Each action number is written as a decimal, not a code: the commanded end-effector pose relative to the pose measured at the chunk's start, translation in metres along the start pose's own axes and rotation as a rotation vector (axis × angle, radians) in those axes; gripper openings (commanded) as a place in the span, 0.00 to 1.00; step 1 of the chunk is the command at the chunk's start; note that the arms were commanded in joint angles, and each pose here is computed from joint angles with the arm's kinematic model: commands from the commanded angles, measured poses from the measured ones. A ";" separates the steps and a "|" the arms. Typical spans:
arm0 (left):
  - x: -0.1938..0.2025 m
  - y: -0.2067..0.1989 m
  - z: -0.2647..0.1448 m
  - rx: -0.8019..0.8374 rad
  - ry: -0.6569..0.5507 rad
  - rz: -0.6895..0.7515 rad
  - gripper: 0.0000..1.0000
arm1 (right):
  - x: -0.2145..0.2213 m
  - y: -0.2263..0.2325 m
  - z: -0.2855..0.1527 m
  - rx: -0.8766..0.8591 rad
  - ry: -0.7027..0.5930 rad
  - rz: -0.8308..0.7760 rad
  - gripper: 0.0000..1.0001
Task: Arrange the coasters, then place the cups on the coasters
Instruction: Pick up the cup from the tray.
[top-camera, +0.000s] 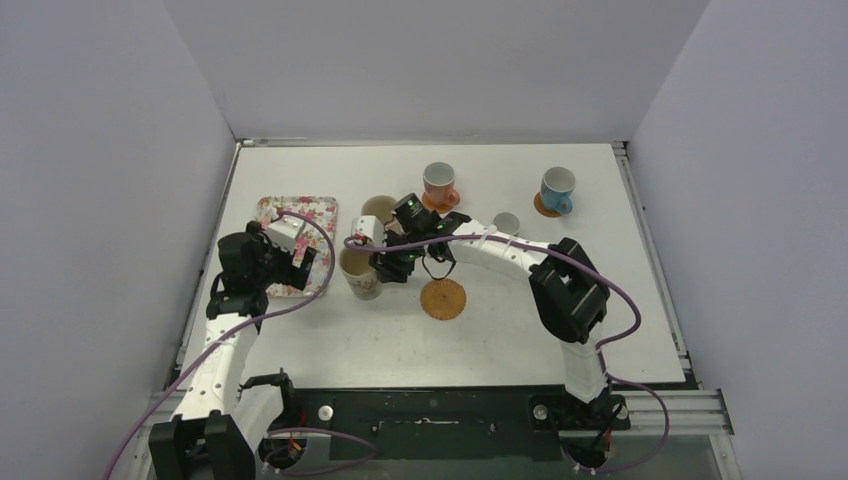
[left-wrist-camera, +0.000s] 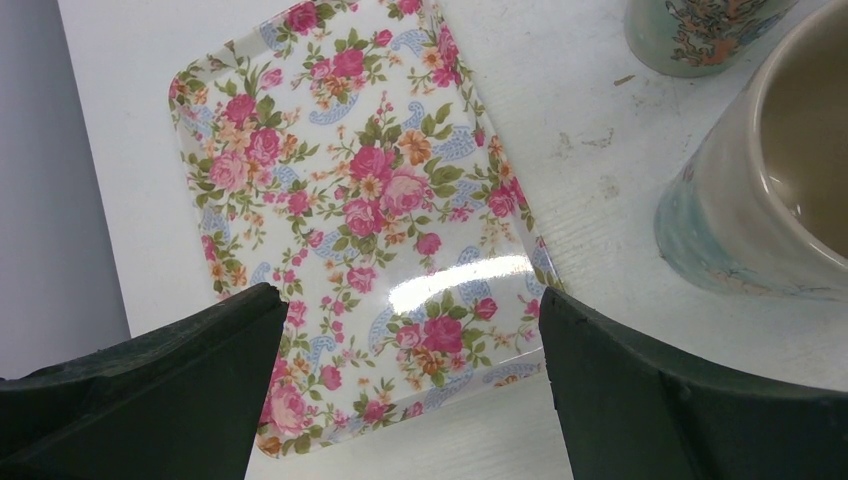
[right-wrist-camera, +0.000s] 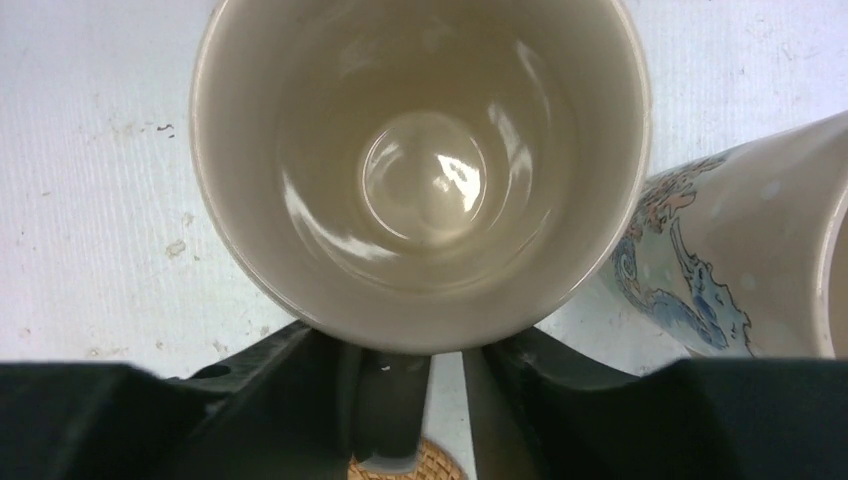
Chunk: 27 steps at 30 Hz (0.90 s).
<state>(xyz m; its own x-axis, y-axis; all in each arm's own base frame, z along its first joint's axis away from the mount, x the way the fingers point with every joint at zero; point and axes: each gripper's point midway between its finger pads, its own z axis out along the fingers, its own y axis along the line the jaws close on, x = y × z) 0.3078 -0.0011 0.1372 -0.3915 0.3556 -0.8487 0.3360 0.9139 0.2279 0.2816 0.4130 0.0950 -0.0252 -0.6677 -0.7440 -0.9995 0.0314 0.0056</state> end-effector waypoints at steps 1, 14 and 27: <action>-0.012 0.003 0.002 0.001 -0.045 0.001 0.97 | -0.031 0.000 -0.013 0.026 -0.069 -0.052 0.30; -0.011 0.001 0.003 0.010 -0.042 0.002 0.97 | -0.045 0.005 -0.025 0.010 -0.087 -0.062 0.00; -0.010 0.001 0.003 0.011 -0.039 0.001 0.97 | -0.068 0.006 -0.054 0.053 -0.183 -0.071 0.00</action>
<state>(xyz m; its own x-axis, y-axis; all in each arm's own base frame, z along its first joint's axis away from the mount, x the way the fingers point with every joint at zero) 0.3080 -0.0023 0.1342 -0.3982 0.3544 -0.8461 0.3442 0.9127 0.2202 0.2734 0.4042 0.1024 -0.0405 -0.6789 -0.7331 -0.9990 0.0396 0.0186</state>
